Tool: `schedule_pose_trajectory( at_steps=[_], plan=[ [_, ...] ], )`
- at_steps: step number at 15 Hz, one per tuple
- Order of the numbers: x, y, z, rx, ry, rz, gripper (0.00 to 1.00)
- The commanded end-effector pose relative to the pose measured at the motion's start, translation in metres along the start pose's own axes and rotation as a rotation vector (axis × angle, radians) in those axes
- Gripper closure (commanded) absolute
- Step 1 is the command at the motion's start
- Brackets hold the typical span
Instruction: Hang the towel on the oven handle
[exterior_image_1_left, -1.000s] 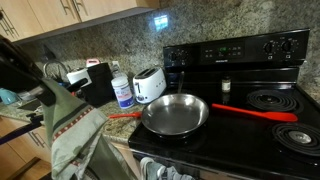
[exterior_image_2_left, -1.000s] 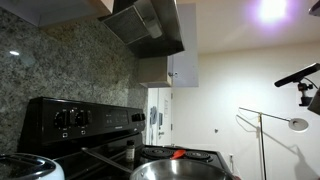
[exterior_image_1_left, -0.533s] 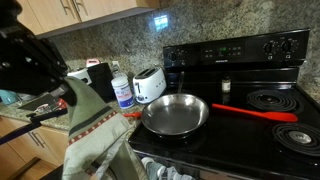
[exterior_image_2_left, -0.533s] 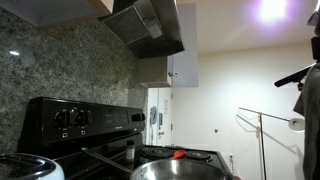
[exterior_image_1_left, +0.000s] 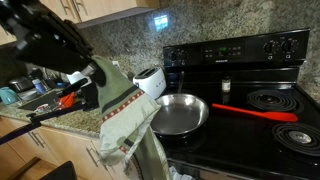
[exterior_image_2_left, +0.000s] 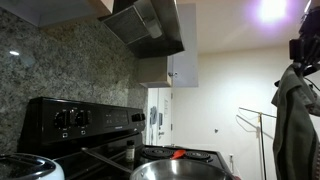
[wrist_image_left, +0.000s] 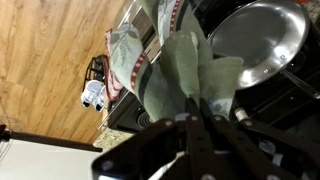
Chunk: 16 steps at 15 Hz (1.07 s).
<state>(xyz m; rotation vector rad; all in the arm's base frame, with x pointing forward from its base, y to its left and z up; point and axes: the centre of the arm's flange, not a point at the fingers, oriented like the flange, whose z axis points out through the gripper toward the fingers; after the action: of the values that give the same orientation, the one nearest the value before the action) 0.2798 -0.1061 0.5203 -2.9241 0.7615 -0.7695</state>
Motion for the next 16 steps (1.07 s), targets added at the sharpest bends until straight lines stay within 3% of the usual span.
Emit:
schedule_pose_trajectory(
  at_steps=[1, 9, 16],
  plan=[
    [0.000, 0.000, 0.001, 0.000, -0.002, 0.001, 0.96],
    [0.014, 0.008, 0.010, -0.021, -0.014, 0.026, 0.99],
    [0.029, 0.050, 0.065, -0.231, -0.074, 0.064, 0.99]
  ],
)
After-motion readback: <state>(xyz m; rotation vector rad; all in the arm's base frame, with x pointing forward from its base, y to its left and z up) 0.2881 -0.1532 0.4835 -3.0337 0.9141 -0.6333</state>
